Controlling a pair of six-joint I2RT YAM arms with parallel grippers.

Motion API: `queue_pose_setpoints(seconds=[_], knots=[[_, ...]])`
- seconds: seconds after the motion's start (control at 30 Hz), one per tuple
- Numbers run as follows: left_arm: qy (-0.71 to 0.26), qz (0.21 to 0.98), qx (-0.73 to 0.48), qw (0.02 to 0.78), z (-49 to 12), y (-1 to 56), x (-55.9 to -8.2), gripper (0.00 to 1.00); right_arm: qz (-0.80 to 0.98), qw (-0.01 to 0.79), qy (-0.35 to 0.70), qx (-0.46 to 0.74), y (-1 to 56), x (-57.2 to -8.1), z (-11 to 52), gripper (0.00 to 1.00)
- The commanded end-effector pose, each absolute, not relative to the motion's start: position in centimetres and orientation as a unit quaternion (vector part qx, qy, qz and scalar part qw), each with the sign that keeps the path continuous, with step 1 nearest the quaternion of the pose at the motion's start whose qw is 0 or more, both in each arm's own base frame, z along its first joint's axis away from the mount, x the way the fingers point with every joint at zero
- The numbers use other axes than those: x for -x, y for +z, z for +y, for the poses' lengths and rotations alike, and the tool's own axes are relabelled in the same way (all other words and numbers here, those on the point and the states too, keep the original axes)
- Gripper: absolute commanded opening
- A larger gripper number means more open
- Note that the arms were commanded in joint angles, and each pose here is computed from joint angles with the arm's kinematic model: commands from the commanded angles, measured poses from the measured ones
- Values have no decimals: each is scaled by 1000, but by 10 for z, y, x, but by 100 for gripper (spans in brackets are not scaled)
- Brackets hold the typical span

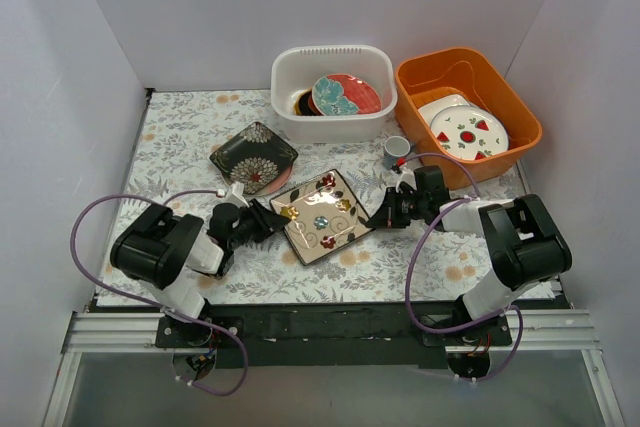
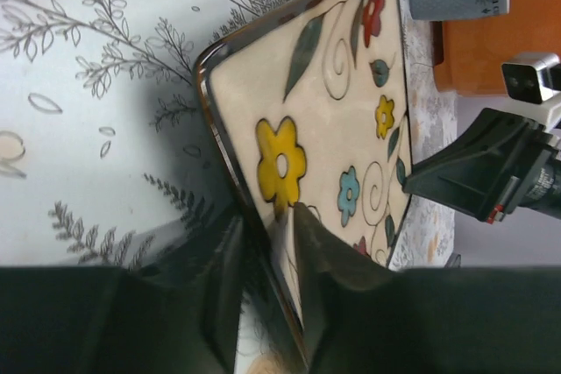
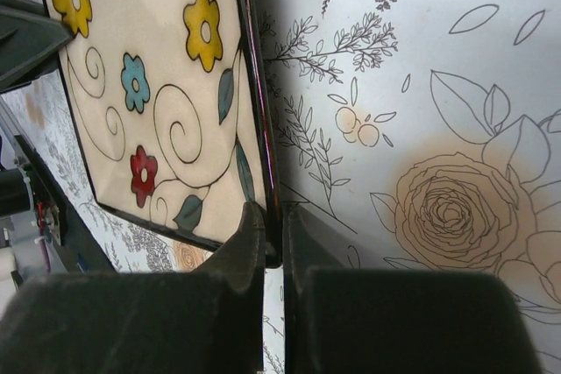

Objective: Place the plates into the plastic bin on the countertop
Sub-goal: Move the plate to the center of the board, then pick up the plate at the center of the board.

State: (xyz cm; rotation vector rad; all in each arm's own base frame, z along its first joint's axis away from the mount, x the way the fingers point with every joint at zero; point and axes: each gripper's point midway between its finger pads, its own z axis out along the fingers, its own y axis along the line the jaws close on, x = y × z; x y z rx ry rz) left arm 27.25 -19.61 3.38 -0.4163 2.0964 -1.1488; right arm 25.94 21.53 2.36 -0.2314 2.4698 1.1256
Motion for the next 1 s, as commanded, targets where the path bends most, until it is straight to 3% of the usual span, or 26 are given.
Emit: queue_pose_setpoints(seconds=[0.0,0.1,0.43,0.47,0.5,0.53,0.7,0.97], knots=[[-570,758,24,317,-260,84,-252,12,879,211,406,135,24,-247,225,1],[-590,747,26,304,-266,81,-250,0,878,210,408,136,25,-245,225,1],[-630,717,11,297,-270,99,-232,0,877,230,397,142,32,-240,218,1],[-628,720,12,294,-269,99,-230,0,877,230,398,143,32,-238,218,5],[-630,715,4,303,-269,106,-231,0,876,236,396,144,34,-239,217,21],[-629,714,1,306,-269,109,-231,0,876,241,392,143,36,-240,216,27],[-617,719,-8,318,-269,123,-235,0,874,270,379,139,45,-241,210,53],[-590,726,-32,353,-271,155,-251,0,875,294,364,126,54,-247,200,69]])
